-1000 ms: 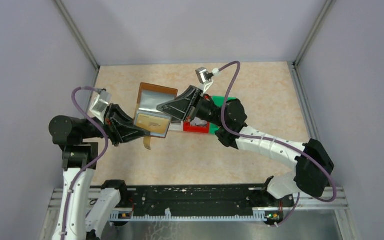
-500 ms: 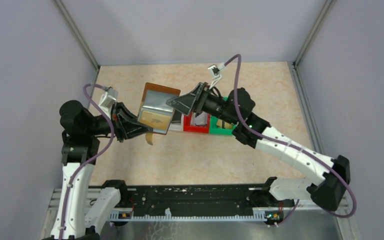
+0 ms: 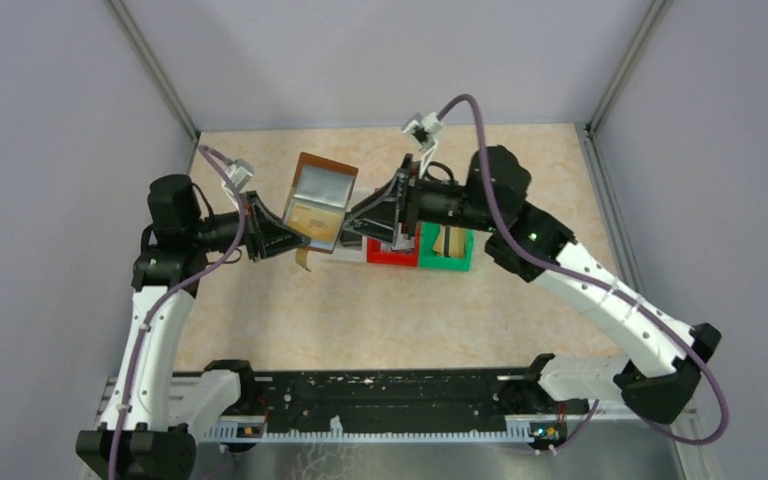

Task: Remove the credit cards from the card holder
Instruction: Adjust the card holder.

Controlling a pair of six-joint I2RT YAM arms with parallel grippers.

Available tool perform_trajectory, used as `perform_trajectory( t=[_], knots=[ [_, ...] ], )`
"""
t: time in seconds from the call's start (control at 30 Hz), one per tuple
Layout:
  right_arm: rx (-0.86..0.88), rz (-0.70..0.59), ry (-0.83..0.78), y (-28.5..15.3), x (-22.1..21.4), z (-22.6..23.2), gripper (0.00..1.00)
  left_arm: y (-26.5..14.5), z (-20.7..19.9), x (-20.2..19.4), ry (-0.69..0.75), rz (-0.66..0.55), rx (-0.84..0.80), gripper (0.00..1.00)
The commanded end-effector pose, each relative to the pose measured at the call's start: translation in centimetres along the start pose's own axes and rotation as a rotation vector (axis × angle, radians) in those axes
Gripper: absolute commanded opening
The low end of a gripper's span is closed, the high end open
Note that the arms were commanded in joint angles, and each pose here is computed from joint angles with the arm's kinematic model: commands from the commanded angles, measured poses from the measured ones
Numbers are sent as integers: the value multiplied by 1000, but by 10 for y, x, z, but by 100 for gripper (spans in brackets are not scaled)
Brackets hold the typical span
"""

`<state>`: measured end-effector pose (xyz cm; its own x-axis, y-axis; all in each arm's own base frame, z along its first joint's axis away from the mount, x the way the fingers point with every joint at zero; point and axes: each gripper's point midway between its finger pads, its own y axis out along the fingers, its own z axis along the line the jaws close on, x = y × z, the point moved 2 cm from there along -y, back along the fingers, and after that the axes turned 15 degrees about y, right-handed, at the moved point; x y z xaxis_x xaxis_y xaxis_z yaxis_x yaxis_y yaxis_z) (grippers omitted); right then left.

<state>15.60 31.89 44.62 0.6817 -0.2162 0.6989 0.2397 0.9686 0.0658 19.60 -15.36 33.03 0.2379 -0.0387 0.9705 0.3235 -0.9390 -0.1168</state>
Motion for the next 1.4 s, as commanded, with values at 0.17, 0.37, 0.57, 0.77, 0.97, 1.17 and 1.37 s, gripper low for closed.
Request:
perform_trajectory(
  t=[0.17, 0.37, 0.57, 0.77, 0.97, 1.17, 1.37],
  knots=[
    [92, 268, -54, 41, -23, -16, 54, -11, -41, -5, 150, 6, -215, 3],
    [126, 344, -48, 55, -29, -21, 52, -14, -51, -6, 184, -4, -255, 1],
    [178, 371, -48, 55, -36, -17, 39, -14, -51, -4, 164, 3, -251, 1],
    [135, 355, -56, 62, -50, -31, 31, -11, -47, 7, 60, -7, -239, 2],
    [59, 278, -80, 66, -52, -54, 23, -14, -57, 14, 44, -27, -259, 2],
    [99, 268, -89, 65, -44, -42, 28, -15, -60, 14, 57, -31, -270, 2],
    [88, 208, -120, 58, -7, -27, 53, -15, -58, 14, 59, -31, -277, 2]
  ],
)
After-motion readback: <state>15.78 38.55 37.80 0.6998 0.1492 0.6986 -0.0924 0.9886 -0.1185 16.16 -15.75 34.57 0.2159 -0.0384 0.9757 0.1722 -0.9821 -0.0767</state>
